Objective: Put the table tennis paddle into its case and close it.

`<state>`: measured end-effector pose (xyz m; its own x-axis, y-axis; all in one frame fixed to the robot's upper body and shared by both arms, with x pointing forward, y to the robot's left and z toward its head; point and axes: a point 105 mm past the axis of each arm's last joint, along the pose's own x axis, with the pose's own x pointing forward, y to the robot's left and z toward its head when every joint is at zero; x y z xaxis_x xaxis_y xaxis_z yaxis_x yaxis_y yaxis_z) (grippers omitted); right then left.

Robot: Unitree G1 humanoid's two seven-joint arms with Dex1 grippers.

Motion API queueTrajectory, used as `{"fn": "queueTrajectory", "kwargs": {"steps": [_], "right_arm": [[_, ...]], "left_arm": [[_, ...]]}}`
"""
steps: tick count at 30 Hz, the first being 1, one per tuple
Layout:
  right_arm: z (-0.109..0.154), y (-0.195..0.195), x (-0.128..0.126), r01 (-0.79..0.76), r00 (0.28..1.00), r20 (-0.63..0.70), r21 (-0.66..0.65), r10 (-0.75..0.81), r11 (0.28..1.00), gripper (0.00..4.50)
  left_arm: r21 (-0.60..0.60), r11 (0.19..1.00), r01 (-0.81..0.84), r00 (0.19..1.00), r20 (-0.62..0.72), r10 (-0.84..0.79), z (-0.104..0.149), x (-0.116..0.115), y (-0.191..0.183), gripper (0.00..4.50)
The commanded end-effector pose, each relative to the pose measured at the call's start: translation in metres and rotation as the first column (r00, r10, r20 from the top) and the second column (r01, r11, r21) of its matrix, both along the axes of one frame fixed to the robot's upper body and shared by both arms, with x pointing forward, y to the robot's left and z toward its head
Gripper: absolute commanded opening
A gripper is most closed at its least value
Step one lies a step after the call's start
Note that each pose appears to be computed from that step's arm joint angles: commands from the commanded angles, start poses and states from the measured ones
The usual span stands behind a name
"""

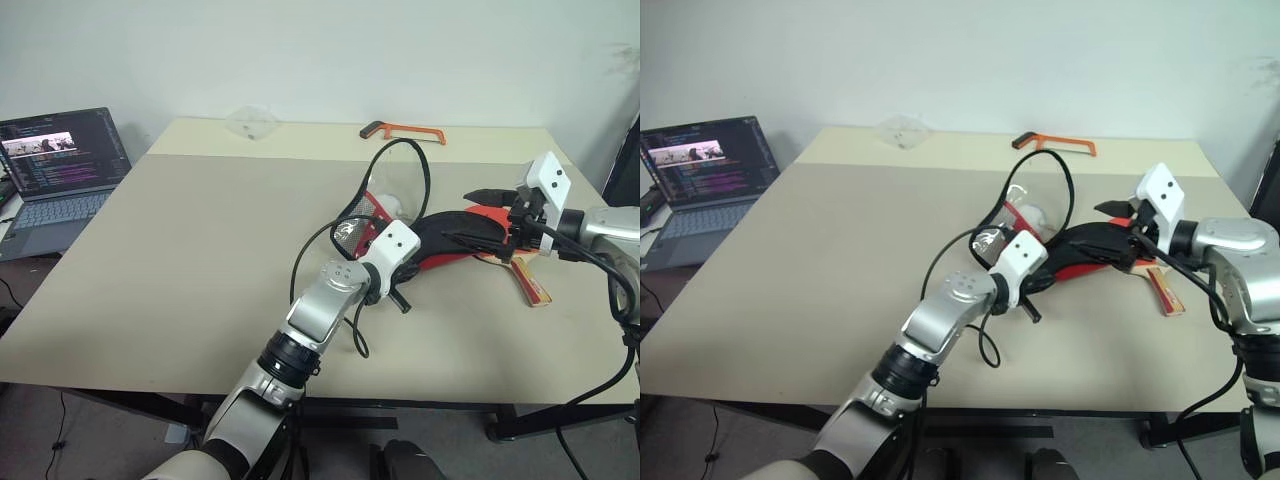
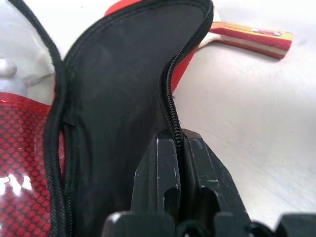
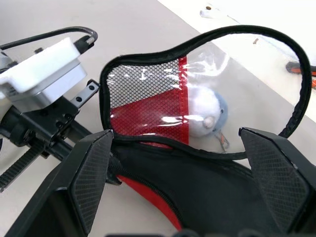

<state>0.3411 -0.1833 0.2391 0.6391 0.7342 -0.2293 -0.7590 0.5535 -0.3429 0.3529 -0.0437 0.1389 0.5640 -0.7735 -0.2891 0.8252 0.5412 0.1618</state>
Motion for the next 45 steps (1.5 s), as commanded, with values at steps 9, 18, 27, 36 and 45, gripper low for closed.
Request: {"fn": "queueTrajectory", "kwargs": {"steps": [9,18,27,36,45], "right_arm": [[0.025,-0.004,0.002,-0.014,0.997,0.080,-0.023,0.016,1.000,4.50],[0.028,-0.010,0.001,-0.007,0.996,0.086,-0.026,0.009,1.000,4.50],[0.021,-0.010,0.042,0.258,0.966,-0.001,0.127,-0.260,0.958,4.50],[-0.010,-0.032,0.059,0.549,0.835,-0.147,0.171,-0.530,0.818,4.50],[-0.010,-0.039,0.053,0.580,0.815,-0.141,0.176,-0.563,0.796,4.50]], "left_arm": [[-0.166,0.985,0.051,0.997,0.060,-0.042,0.071,-0.008,0.032,2.58],[-0.314,0.949,-0.026,1.000,0.005,0.029,0.125,-0.007,0.124,2.58],[-0.353,0.896,-0.269,0.962,-0.046,0.270,0.100,0.080,0.168,2.58],[-0.433,0.885,-0.172,0.978,-0.182,0.101,0.071,0.090,0.136,2.58],[-0.336,0.919,-0.208,0.952,-0.285,0.112,0.031,0.092,0.125,2.58]]}}
